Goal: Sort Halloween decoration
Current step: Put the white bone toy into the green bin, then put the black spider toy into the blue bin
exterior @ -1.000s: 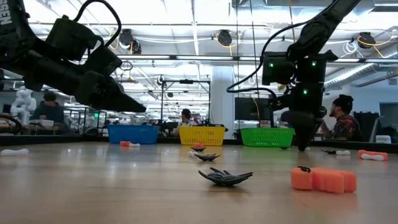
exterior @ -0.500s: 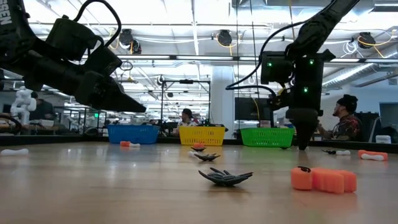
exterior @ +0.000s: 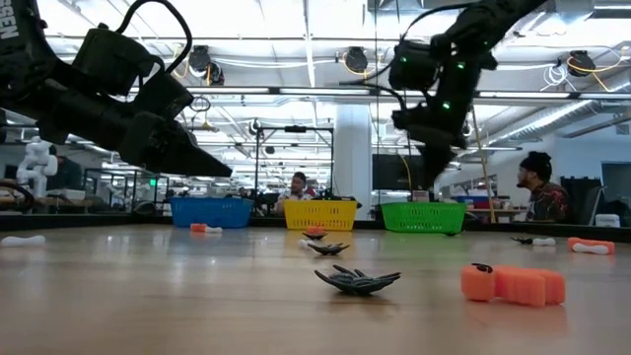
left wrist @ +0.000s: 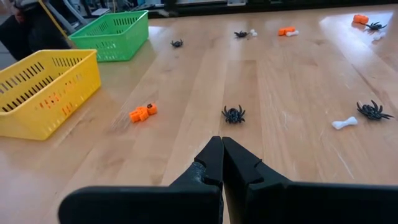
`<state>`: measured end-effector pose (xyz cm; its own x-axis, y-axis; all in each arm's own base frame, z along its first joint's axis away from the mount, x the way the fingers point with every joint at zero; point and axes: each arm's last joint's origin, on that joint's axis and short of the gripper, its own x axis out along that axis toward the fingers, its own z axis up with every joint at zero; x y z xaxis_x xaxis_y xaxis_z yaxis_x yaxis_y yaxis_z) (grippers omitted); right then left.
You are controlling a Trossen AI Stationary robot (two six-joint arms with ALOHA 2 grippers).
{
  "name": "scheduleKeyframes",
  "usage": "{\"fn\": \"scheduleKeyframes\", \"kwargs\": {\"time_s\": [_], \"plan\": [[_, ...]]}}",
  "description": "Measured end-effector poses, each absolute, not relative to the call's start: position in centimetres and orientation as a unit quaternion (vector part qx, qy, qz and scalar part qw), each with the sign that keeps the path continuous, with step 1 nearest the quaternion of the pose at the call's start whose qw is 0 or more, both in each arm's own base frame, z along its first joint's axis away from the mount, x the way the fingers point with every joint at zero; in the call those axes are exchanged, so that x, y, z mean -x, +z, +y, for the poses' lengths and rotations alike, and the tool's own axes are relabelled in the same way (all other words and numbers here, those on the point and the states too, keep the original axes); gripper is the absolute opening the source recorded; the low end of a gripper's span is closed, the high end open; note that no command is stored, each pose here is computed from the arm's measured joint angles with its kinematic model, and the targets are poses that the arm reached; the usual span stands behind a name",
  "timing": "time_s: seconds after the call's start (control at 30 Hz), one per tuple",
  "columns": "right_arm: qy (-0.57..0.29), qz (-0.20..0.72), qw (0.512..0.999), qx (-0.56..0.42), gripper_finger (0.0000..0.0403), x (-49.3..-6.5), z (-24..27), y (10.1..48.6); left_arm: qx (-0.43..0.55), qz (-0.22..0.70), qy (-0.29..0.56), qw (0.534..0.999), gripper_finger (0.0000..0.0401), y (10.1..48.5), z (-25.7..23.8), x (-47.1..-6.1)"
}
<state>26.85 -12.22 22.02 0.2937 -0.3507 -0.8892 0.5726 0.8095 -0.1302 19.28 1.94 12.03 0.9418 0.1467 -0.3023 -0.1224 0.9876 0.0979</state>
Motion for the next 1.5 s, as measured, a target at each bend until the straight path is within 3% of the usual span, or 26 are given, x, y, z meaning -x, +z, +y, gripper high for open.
{"fn": "scheduleKeyframes", "kwargs": {"time_s": [0.27, 0.6, 0.8, 1.5], "plan": [[-0.376, 0.455, 0.798, -0.124, 0.0000, -24.9, -19.6, 24.8, -0.039, 0.156, 0.068, 0.985, 0.0000, 12.0, 1.9, -19.3], [-0.372, 0.496, 0.763, -0.182, 0.0000, -23.7, -25.8, 18.5, -0.039, 0.156, 0.068, 0.985, 0.0000, 12.0, 1.9, -19.3], [-0.408, 0.493, 0.734, -0.225, 0.0000, -23.1, -27.4, 16.0, -0.039, 0.156, 0.068, 0.985, 0.0000, 12.0, 1.9, -19.3], [-0.494, 0.478, 0.675, -0.270, 0.0000, -21.5, -28.3, 15.8, -0.039, 0.156, 0.069, 0.985, 0.0000, 12.0, 1.9, -19.3]]}}
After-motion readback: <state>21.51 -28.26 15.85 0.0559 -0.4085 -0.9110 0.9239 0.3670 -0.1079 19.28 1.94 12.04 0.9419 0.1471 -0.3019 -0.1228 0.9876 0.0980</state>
